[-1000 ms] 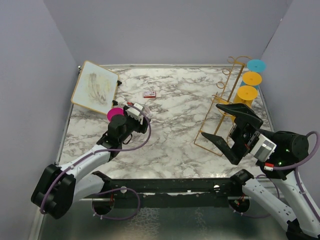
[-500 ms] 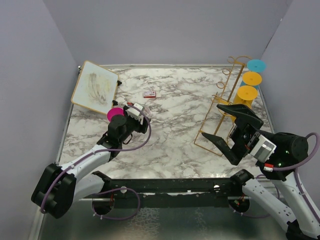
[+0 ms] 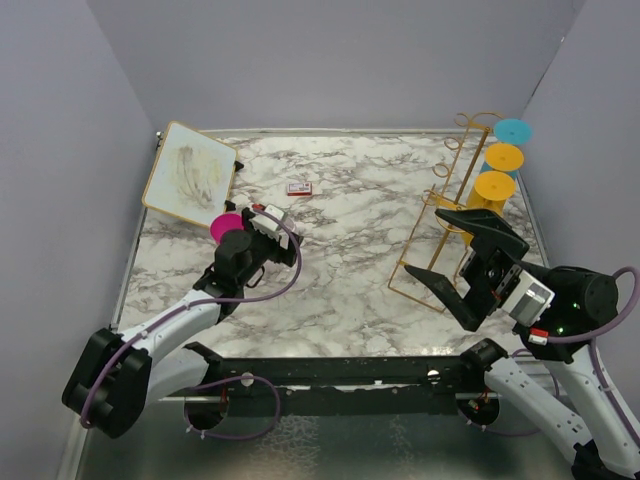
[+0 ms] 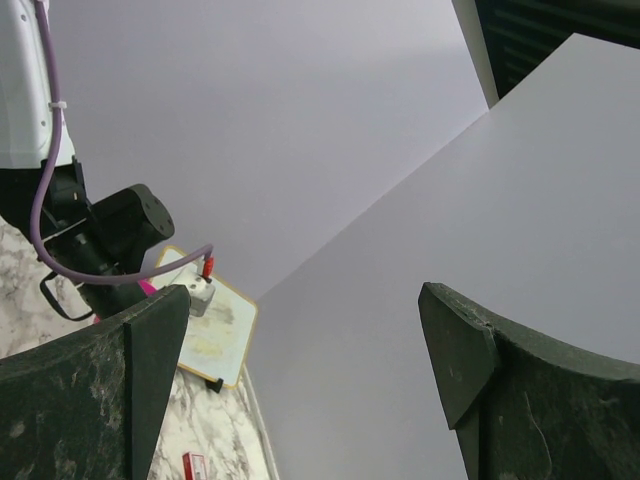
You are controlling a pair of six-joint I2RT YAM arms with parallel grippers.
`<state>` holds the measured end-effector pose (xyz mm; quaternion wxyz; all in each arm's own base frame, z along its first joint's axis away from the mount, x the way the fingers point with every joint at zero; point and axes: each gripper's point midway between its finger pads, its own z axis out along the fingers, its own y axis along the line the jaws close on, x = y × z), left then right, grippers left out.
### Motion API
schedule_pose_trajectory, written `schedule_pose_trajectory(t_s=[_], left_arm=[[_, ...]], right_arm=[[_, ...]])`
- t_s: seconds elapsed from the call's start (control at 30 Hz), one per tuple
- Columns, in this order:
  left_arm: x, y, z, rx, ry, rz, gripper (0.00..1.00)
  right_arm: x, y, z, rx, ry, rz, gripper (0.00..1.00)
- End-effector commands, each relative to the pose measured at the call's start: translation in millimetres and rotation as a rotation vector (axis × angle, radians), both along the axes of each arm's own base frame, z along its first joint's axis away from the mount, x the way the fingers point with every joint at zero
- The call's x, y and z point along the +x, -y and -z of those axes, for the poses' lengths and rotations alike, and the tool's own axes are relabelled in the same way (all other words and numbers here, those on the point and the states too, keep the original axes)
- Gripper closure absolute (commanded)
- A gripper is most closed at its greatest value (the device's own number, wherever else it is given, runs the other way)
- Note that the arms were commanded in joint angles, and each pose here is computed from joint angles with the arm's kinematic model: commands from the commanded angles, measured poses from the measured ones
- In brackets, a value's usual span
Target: Take the wine glass off the wine glass rack
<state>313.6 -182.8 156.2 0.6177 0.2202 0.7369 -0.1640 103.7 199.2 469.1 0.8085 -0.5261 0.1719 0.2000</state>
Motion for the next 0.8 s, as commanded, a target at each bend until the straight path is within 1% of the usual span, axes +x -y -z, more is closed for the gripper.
schedule_pose_trajectory(t_s=[0.0,0.13,0.3,0.5,0.63,0.77], left_arm=[[0.3,-3.0,-19.0,-0.038,0.054,-0.013,0.08],[-4.7,-0.5,-31.0,-0.068,0.071,0.008,0.05],[-13.0,7.0,-51.8,-0.109,0.085,0.059,0.04],[-21.1,4.4,-95.2,-0.142,0.142,0.07,0.01],[-30.5,5.4,-128.2,-0.173,0.15,0.095,0.01],[-39.9,7.7,-166.5,-0.243,0.138,0.115,0.01]], right_arm=[[-0.2,3.6,-3.9,0.024,-0.004,0.019,0.01],[-0.5,4.2,-4.9,0.023,-0.003,0.022,0.01],[-0.1,3.1,-5.8,0.02,-0.006,0.017,0.01],[5.2,2.4,-7.1,-0.001,-0.001,0.041,0.01],[19.3,8.7,-23.4,0.044,-0.107,0.1,0.01],[39.2,19.0,-41.2,0.138,-0.235,0.176,0.01]])
